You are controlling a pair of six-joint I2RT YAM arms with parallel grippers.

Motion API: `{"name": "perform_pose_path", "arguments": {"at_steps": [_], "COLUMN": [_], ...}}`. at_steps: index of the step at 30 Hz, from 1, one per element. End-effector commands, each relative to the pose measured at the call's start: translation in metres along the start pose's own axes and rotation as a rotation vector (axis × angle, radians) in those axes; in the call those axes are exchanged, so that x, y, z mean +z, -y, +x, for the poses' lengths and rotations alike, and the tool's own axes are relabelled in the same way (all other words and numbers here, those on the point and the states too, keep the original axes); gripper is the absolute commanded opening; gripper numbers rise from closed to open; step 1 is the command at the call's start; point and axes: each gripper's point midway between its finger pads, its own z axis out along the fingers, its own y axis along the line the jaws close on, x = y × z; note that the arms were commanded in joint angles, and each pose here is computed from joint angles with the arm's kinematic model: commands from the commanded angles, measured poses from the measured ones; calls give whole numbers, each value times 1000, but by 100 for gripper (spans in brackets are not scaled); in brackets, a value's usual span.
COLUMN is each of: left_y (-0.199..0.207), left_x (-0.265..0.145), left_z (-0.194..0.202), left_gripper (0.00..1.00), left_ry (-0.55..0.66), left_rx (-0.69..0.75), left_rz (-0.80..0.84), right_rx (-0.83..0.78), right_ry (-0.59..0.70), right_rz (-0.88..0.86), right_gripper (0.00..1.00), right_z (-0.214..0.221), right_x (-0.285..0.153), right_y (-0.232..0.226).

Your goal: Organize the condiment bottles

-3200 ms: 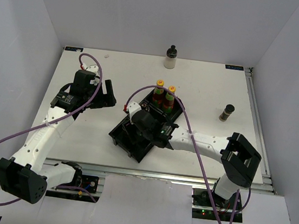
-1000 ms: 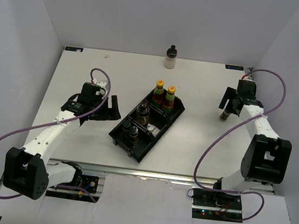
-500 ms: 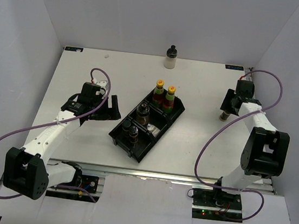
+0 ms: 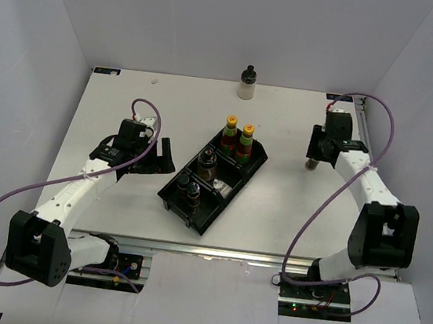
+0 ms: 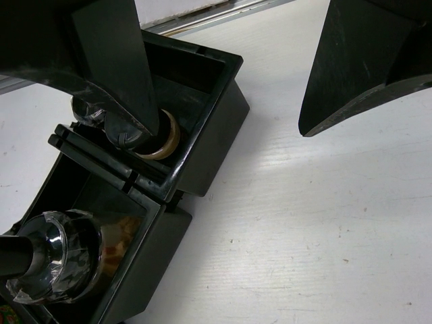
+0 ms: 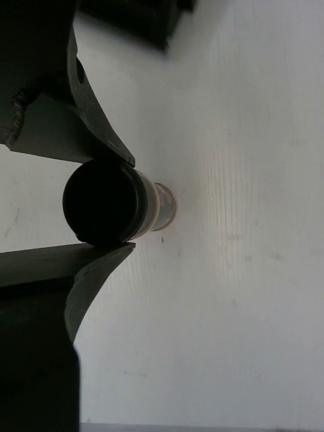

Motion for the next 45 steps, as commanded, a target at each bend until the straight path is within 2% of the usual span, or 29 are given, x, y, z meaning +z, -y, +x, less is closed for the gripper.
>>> {"name": "perform_pose_path", "arguments": {"at_steps": [1,4,8,15,27,38,45], "left_y": [0,-2,-4,-2,-10,-12,-14], "left_x": [2,5,7,5,6,3,2], "left_z": [-9,-5,-4,-11,-14,-19,-17], "left_gripper": [96,95,96,96,96,96,96], "left_ry": [31,15,16,24,27,45,49], "left_rx": [-6,-7,-13,-18,-35,-43,-41], "left_rz": [1,-9,-12,-16,-66,-69,-73], "right_rx": [-192,-246,-373,-501,-587,-631,-640], "right_ry": [110,162,181,167,157,161,168], "right_rz": [-167,-312,-613,-734,-804,-790,-769], "right_gripper": [8,8,8,8,8,8,13], "right_z": [-8,5,47,97,137,155,161], "right_x": [-71,-110,-159,-193,-203,-194,-183], "right_y": [-75,-112,-183,-244,-302,-326,-337]}}
